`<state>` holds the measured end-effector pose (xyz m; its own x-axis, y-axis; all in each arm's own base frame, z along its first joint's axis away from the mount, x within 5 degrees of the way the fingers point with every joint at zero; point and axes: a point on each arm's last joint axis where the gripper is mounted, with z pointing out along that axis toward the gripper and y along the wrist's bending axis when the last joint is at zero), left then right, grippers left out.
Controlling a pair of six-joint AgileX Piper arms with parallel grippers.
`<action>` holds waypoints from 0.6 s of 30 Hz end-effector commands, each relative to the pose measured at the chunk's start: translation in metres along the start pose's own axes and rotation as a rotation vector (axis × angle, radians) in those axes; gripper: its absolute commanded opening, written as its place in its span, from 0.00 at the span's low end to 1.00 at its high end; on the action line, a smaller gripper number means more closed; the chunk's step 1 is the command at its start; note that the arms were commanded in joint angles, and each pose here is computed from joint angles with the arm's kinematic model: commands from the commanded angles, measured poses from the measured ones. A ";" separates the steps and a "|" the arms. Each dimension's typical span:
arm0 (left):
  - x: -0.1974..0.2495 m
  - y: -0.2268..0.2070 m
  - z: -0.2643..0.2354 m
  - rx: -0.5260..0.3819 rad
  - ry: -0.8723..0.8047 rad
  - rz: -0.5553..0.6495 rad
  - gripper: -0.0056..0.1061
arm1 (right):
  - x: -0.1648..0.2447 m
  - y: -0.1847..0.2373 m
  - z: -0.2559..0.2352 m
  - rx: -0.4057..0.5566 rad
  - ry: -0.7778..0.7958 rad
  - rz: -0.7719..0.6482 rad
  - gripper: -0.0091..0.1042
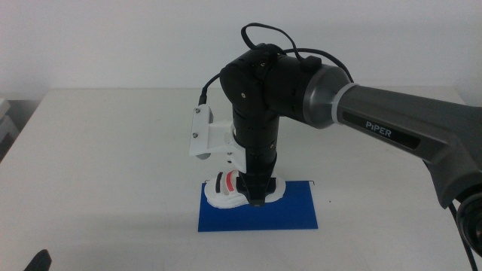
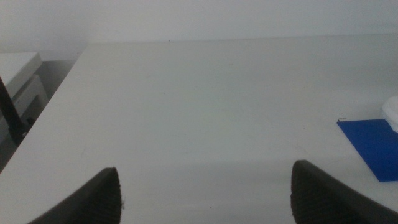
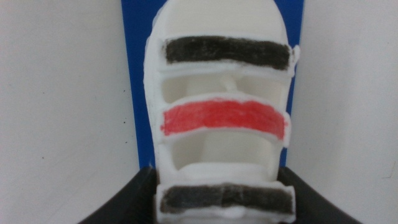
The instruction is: Use one arm to grab the shoe from the table and place it on the mat.
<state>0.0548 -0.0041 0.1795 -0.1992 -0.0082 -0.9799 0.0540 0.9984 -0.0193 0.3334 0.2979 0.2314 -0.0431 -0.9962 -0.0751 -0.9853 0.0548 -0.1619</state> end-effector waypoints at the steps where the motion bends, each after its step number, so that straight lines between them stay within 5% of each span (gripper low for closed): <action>1: -0.006 0.000 -0.001 0.000 -0.087 -0.011 0.89 | 0.008 -0.003 -0.039 0.044 -0.022 -0.003 0.19; 18: -0.006 0.000 -0.001 0.000 -0.087 -0.011 0.89 | 0.020 -0.018 -0.023 0.021 -0.147 0.043 0.05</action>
<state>0.0548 -0.0041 0.1795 -0.1992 -0.0082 -0.9799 0.0540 0.9984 -0.0193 0.3476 0.2816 0.2219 -0.0901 -0.9839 -0.1545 -0.9890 0.1066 -0.1023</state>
